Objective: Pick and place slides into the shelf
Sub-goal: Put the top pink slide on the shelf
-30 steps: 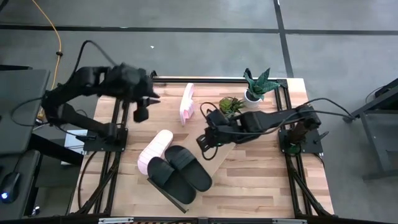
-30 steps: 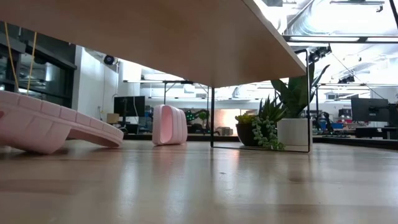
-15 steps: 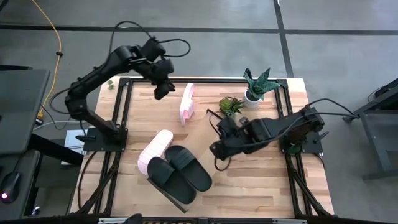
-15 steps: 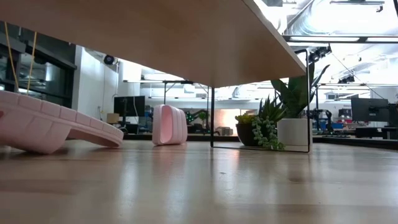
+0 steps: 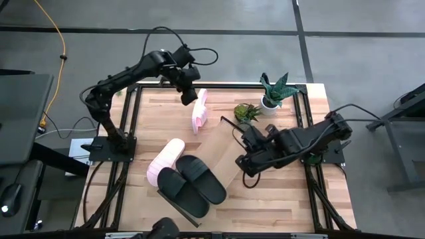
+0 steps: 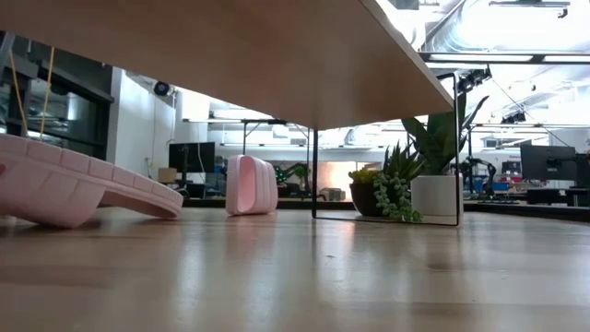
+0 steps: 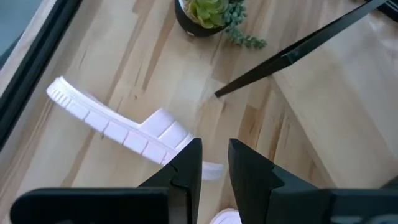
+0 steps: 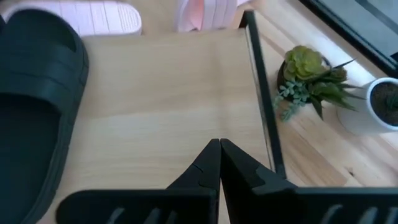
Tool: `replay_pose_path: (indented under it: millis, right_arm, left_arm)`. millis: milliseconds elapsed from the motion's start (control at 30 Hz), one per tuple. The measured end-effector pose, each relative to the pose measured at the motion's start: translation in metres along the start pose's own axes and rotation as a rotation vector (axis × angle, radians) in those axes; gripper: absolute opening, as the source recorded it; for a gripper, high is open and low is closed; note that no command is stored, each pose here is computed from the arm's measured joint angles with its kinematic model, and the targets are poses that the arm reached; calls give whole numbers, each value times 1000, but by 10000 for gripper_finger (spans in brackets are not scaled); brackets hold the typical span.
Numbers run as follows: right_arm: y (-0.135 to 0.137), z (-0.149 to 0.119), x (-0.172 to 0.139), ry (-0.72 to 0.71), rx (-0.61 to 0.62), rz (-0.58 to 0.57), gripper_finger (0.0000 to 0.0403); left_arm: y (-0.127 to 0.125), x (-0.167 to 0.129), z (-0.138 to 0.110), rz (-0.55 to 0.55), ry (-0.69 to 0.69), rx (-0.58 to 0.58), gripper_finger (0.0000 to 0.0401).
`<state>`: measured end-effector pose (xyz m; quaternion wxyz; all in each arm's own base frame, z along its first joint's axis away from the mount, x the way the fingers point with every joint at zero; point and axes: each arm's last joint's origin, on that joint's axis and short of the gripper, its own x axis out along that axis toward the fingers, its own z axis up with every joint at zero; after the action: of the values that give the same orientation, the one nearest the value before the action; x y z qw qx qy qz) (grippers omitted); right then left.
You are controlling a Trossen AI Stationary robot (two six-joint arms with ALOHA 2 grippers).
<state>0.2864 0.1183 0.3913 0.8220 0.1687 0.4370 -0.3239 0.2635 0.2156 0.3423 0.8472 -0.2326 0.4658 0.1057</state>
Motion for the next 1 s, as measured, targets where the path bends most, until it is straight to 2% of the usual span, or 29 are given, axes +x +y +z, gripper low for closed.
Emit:
replay_pose_path:
  millis: [133,267,367,567,667,800,900,1000]
  right_arm:
    - [-10,5,-8,-74,12,-13,1]
    - [-21,13,-13,-136,54,-31,1]
    - [-27,18,-14,-142,67,-36,1]
    - [-37,28,-9,-123,98,-48,1]
    - [-39,31,-7,-111,108,-51,1]
    - [-39,31,-6,-107,116,-51,1]
    - [-39,31,-6,-108,116,-51,1]
    - [-39,31,-6,-108,110,-52,1]
  left_arm:
    - [-3,6,2,-5,6,44,69]
    - [-11,11,2,51,36,132,69]
    - [-20,15,2,89,56,212,69]
    - [-40,22,2,96,83,345,72]
    - [-47,25,1,94,90,365,95]
    - [-55,27,-3,112,132,311,155]
    - [-54,27,-6,169,162,188,187]
    - [-50,30,-5,207,160,62,197]
